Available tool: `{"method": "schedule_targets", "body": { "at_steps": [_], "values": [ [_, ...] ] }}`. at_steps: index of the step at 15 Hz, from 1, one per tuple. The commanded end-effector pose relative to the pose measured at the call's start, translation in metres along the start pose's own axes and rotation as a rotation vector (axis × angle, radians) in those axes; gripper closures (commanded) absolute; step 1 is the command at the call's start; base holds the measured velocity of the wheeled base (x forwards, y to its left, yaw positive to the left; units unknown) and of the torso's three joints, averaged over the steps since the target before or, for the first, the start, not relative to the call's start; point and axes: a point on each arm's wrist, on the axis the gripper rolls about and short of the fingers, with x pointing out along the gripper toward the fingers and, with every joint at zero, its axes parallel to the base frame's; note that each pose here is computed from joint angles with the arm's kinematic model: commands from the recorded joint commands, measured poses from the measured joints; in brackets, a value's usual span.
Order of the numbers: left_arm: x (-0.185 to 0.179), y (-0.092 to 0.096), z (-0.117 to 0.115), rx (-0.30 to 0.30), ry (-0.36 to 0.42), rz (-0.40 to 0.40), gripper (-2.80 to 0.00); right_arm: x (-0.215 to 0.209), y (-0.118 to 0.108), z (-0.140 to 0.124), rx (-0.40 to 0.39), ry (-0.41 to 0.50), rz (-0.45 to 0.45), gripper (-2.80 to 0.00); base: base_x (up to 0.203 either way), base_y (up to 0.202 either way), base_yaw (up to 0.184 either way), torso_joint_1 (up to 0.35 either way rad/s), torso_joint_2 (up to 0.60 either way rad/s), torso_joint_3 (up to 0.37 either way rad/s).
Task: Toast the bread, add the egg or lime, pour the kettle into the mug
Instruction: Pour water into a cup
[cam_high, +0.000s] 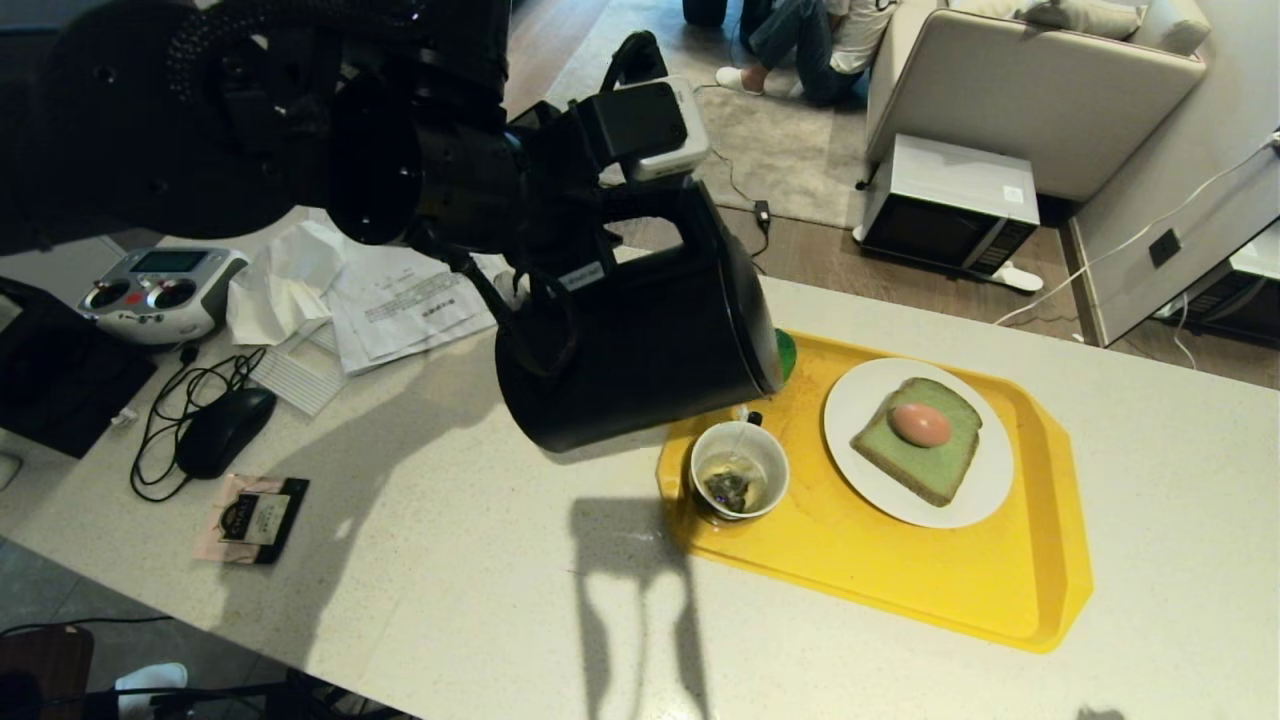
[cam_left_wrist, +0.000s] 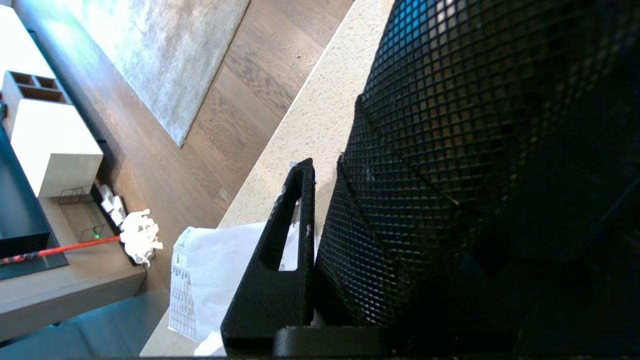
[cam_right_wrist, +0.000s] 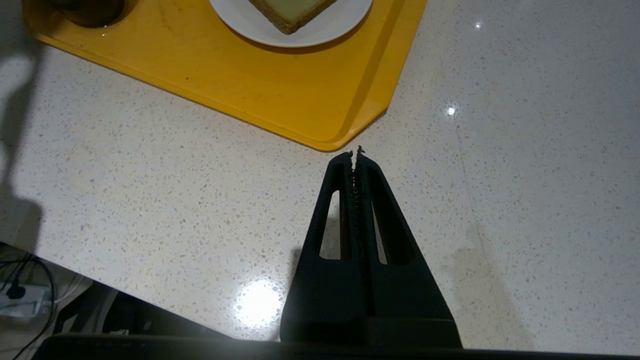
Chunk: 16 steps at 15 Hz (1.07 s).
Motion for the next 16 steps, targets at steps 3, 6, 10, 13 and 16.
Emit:
{"method": "schedule_targets", "body": {
  "at_steps": [3, 6, 10, 13, 16],
  "values": [
    [0.001, -0.004, 0.002, -0.012, 0.003, -0.017, 0.0, 0.0, 0.0, 0.0, -0.001, 0.001, 0.001, 0.0, 0.0, 0.0, 0.0, 0.0, 0.0, 0.0],
    [-0.001, -0.012, 0.003, -0.037, 0.034, -0.061, 0.0, 0.0, 0.0, 0.0, 0.0, 0.001, 0.0, 0.0, 0.0, 0.0, 0.0, 0.0, 0.0, 0.0],
    [0.0, -0.016, 0.001, -0.028, 0.052, -0.082, 0.0, 0.0, 0.0, 0.0, 0.0, 0.001, -0.001, 0.0, 0.0, 0.0, 0.0, 0.0, 0.0, 0.0],
    [0.001, -0.016, -0.001, -0.021, 0.057, -0.08, 0.0, 0.0, 0.0, 0.0, -0.001, 0.001, 0.001, 0.0, 0.0, 0.0, 0.0, 0.0, 0.0, 0.0],
    [0.001, -0.012, -0.003, 0.045, 0.061, -0.074, 0.0, 0.0, 0.0, 0.0, -0.001, 0.001, 0.001, 0.0, 0.0, 0.0, 0.0, 0.0, 0.0, 0.0]
  ]
}}
